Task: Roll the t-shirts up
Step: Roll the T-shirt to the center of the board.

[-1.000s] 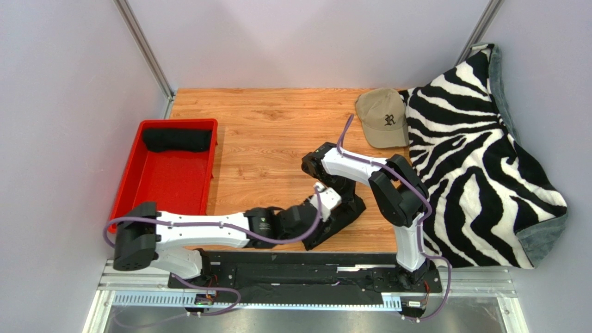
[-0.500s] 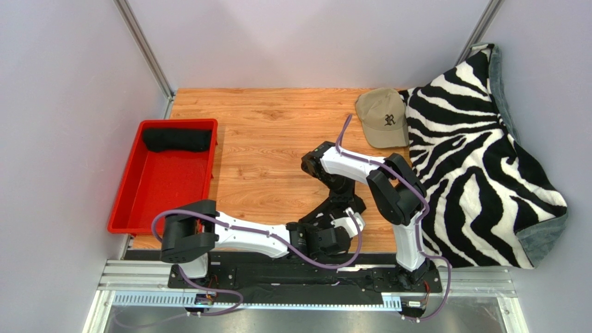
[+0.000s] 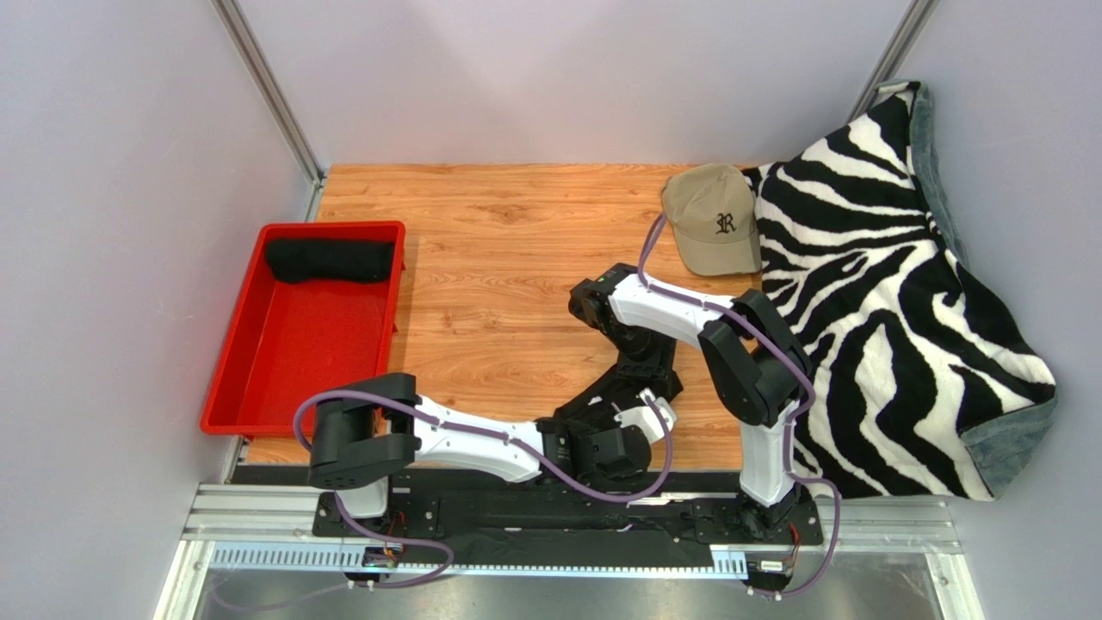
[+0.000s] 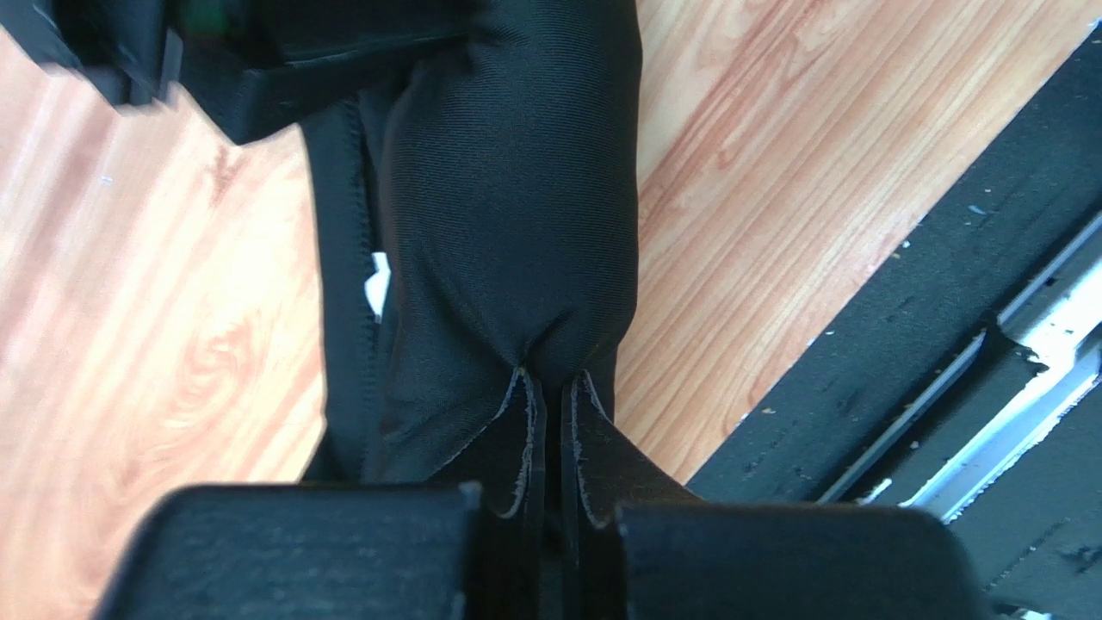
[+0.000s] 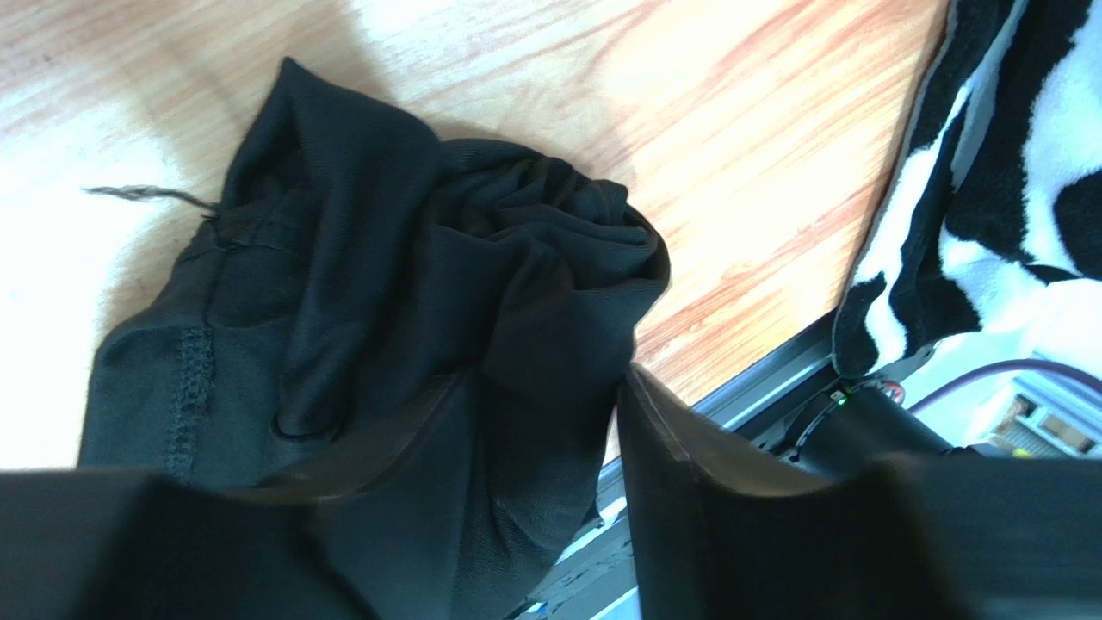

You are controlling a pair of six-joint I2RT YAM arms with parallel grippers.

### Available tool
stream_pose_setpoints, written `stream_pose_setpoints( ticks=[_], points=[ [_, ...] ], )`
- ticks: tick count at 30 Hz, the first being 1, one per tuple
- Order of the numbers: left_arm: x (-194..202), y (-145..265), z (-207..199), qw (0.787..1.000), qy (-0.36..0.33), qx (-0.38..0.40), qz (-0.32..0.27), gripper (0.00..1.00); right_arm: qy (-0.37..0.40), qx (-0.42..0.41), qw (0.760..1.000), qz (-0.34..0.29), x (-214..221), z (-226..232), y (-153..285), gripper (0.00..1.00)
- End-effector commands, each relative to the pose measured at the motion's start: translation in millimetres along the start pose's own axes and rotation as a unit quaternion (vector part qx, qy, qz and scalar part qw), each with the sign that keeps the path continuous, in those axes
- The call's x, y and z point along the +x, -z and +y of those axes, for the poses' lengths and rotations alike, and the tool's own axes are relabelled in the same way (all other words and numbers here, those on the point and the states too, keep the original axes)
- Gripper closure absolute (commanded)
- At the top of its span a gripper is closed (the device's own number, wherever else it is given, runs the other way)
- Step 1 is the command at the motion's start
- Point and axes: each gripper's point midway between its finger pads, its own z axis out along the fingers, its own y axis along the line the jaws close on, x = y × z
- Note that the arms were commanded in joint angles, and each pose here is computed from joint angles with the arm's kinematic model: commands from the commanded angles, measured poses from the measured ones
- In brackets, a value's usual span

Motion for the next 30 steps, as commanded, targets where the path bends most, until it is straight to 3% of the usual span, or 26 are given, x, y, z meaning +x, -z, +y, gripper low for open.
stream_pose_setpoints(
  ticks=[1,5,16,24,30],
  points=[
    [-0.7,5.9,-1.8,0.998,0.046,0.037,-0.007,1.0,-0.049,-0.084,0.995,-0.032,-16.6,21.1,14.2,0.43],
    [7.5,9.2,3.3,0.994,0.085,0.066,-0.004,1.0,-0.081,-0.112,0.989,-0.053,-25.8,11.5,27.9,0.33],
    [19.8,4.9,10.7,0.969,0.184,0.161,0.026,1.0,-0.188,-0.254,0.934,-0.168,-60.0,-25.4,93.0,0.32],
    [23.6,8.8,16.5,0.931,0.273,0.238,0.051,1.0,-0.172,-0.305,0.92,-0.178,-33.8,-28.0,80.6,0.39],
    [31.4,8.4,26.0,0.895,0.34,0.276,0.081,1.0,-0.168,-0.352,0.904,-0.175,-13.3,-13.2,75.4,0.53]
  ],
)
